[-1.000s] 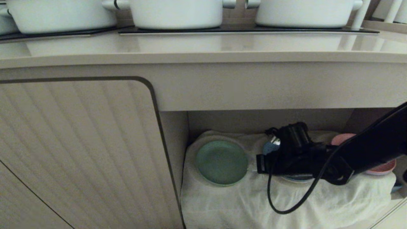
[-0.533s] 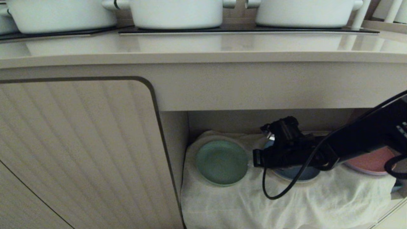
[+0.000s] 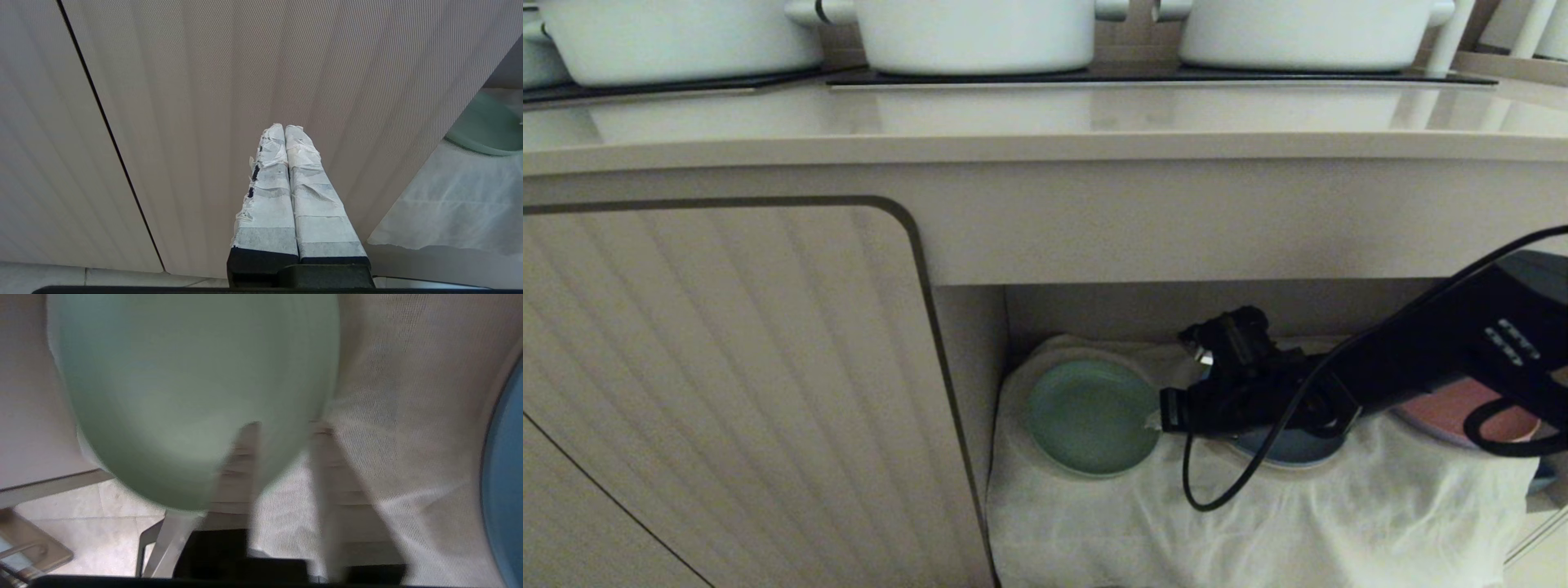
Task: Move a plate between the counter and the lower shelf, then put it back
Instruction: Pick up the plate in the cupboard
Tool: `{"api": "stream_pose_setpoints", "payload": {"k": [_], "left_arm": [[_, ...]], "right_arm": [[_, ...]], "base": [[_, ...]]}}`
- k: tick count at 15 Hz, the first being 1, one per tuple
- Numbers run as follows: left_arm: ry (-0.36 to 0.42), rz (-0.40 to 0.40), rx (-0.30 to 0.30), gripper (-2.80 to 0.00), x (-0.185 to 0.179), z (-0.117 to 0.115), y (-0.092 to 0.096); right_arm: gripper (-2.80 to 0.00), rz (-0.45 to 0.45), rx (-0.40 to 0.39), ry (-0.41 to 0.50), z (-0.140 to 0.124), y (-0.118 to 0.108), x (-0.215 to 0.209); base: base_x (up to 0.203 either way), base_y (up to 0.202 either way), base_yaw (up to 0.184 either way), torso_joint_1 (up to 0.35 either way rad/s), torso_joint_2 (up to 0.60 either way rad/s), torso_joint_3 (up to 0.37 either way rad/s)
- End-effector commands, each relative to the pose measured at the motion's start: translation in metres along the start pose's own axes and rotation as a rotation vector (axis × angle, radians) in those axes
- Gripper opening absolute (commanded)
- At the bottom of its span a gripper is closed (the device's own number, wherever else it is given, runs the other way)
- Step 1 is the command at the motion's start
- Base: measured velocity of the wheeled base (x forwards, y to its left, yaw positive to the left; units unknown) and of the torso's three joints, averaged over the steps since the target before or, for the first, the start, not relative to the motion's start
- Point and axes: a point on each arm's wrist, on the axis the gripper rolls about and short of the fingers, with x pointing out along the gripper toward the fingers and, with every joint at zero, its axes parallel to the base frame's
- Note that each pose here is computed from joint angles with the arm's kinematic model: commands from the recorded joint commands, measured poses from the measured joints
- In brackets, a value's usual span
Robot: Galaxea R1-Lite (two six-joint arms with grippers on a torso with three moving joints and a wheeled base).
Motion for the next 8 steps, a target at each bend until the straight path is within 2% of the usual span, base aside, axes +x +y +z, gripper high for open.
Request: {"api": "stream_pose_setpoints", "payload": {"k": [1, 8], "left_arm": [[0.0, 0.001, -0.001, -2.8, 0.0, 0.0, 0.0], [0.0, 0.001, -0.001, -2.8, 0.0, 0.0, 0.0]], "right_arm": [[0.0, -0.014, 0.002, 0.007, -0.003, -0.001, 0.005], [0.0, -0.02, -0.005, -0.034, 0.008, 0.002, 0.007]], "base": [[0.0, 0.0, 0.0, 0.0, 0.0, 0.0], [0.0, 0.0, 0.0, 0.0, 0.0, 0.0]]}}
